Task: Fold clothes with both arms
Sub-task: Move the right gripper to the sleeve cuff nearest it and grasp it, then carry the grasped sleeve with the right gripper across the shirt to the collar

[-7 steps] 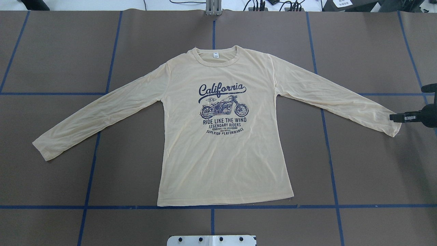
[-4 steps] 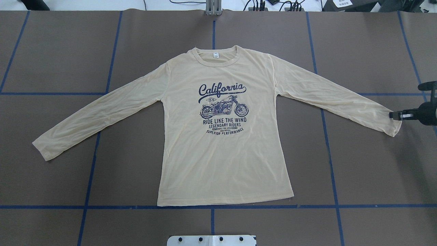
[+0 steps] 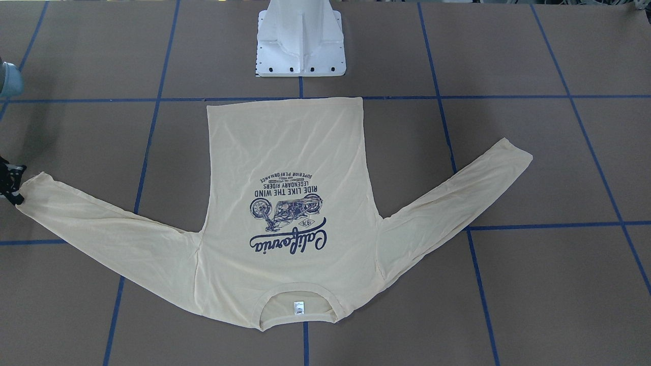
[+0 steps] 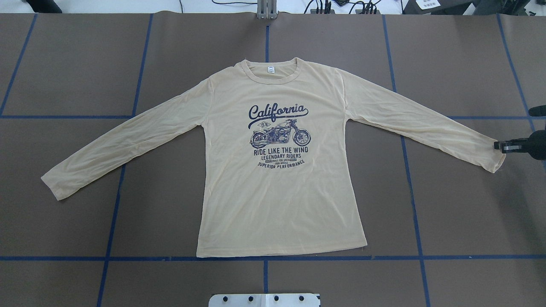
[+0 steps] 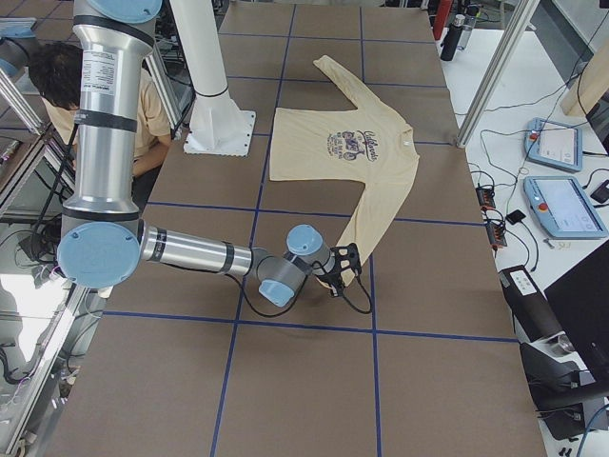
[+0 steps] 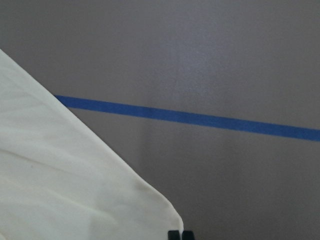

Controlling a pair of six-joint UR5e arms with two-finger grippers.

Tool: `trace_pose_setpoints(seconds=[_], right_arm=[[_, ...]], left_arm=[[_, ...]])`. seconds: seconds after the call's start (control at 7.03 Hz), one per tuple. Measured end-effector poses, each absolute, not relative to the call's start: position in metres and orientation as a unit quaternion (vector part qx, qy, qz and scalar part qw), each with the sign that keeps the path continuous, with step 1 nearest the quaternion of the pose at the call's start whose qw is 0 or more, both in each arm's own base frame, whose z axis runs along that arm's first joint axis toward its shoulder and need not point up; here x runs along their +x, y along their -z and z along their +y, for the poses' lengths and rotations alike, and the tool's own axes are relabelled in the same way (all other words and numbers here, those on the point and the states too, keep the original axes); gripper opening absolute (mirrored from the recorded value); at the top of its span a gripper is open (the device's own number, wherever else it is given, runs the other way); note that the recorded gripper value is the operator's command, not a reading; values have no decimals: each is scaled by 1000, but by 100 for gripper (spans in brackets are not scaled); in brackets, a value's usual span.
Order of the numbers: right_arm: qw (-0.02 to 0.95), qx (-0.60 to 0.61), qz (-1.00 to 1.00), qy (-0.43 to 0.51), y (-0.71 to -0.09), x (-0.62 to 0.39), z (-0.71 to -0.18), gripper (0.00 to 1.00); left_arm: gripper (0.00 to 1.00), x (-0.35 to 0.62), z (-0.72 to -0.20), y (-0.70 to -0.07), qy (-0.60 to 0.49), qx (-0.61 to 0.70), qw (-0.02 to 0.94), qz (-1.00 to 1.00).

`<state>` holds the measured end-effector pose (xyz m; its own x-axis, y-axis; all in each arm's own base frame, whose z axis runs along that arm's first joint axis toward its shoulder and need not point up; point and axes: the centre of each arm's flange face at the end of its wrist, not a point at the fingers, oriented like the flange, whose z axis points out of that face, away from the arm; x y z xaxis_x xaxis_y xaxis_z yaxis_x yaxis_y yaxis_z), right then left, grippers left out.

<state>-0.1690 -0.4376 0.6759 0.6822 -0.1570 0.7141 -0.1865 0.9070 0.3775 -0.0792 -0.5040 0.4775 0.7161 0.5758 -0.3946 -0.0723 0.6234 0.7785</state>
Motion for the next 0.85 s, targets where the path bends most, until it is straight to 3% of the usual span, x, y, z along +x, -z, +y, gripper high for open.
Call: trace_pose_setpoints(seconds=[0.43,0.85], right_arm=[[873,235,-427,-14,-594,-166,-471,0],[872,210,-439,-54,-404,-200,-527,0]], left_arm=[[100,-79,-504,-479,-192,387,841,324],[100,-78,-501,-483,-192,383,843,326]])
